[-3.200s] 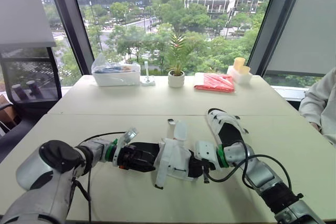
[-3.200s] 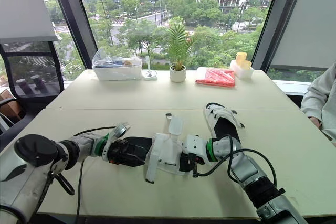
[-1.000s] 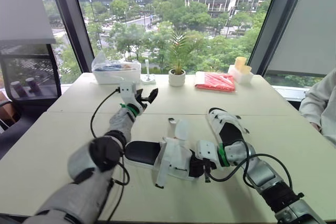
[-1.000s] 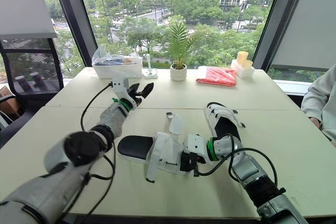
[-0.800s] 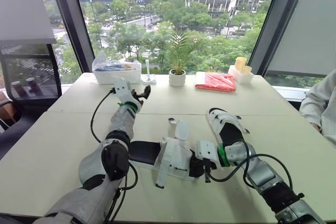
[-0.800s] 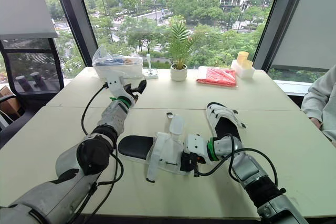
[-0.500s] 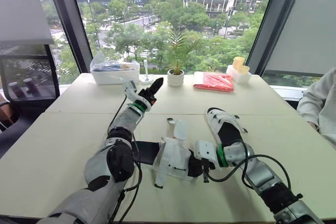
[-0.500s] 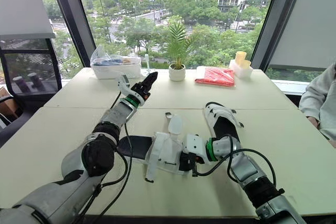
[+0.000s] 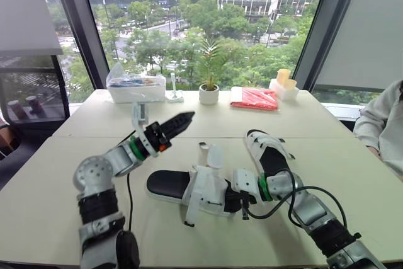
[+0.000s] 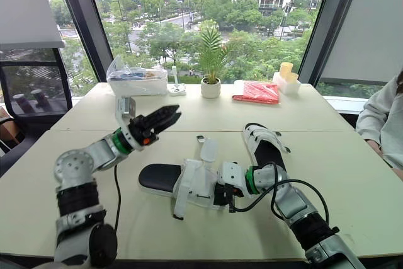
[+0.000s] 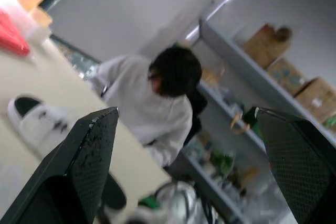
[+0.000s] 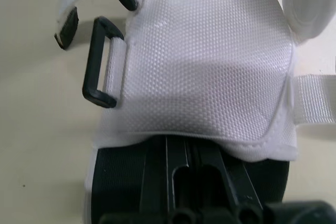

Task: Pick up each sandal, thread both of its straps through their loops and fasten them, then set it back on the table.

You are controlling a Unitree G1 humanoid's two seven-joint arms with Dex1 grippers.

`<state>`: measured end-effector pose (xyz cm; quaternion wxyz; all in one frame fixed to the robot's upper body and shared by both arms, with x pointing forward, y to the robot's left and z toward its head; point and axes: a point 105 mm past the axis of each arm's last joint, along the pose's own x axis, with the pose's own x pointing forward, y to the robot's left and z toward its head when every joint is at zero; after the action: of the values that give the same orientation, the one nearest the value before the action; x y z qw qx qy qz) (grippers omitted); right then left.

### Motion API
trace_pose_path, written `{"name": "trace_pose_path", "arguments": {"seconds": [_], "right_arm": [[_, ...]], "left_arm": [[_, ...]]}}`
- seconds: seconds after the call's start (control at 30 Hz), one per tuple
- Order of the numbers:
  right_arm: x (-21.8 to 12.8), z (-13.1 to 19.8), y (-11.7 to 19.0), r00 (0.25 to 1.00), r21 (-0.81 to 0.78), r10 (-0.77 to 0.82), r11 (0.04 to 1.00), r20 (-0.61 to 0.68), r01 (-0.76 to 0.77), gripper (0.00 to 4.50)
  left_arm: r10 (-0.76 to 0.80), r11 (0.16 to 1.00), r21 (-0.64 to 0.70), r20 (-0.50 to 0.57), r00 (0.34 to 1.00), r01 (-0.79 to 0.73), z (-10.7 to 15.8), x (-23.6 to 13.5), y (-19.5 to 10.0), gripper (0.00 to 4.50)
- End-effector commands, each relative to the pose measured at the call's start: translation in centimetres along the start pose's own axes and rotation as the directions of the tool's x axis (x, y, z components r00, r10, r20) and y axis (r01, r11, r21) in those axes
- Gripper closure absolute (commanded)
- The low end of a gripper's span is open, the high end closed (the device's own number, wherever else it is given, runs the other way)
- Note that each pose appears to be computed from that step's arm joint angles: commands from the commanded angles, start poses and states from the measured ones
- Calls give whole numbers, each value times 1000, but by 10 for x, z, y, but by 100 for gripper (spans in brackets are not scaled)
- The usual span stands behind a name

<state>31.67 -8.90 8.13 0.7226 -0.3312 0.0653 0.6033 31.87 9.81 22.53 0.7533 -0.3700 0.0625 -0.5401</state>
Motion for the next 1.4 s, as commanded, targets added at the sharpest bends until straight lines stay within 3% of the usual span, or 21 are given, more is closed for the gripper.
{"name": "trace_pose_path", "arguments": {"seconds": [0.03, 0.23, 0.57, 0.7, 1.13, 1.23, 1.4], "right_arm": [[13, -30, 29, 991, 90, 101, 992, -92, -93, 450], [14, -30, 32, 990, 89, 108, 991, -90, -100, 450], [13, -30, 32, 990, 87, 108, 991, -93, -99, 450], [12, -30, 32, 990, 86, 107, 991, -97, -99, 450], [9, -31, 32, 989, 84, 101, 992, -106, -92, 450], [9, -31, 33, 989, 85, 100, 992, -105, -92, 450], [10, -31, 34, 989, 83, 105, 992, -107, -96, 450]], "left_arm": [[56, 995, 92, -108, 993, -46, -16, -17, -8, 20], [118, 988, 138, -361, 925, -72, -59, -63, 1, 20], [18, 935, 292, -601, 799, 199, -94, -76, 14, 20], [31, 909, 337, -639, 768, 244, -103, -77, 26, 20], [-24, 890, 333, -648, 761, 312, -120, -60, 35, 20], [-37, 888, 329, -648, 760, 323, -121, -58, 35, 110], [-63, 898, 301, -631, 773, 320, -118, -54, 29, 365]]}}
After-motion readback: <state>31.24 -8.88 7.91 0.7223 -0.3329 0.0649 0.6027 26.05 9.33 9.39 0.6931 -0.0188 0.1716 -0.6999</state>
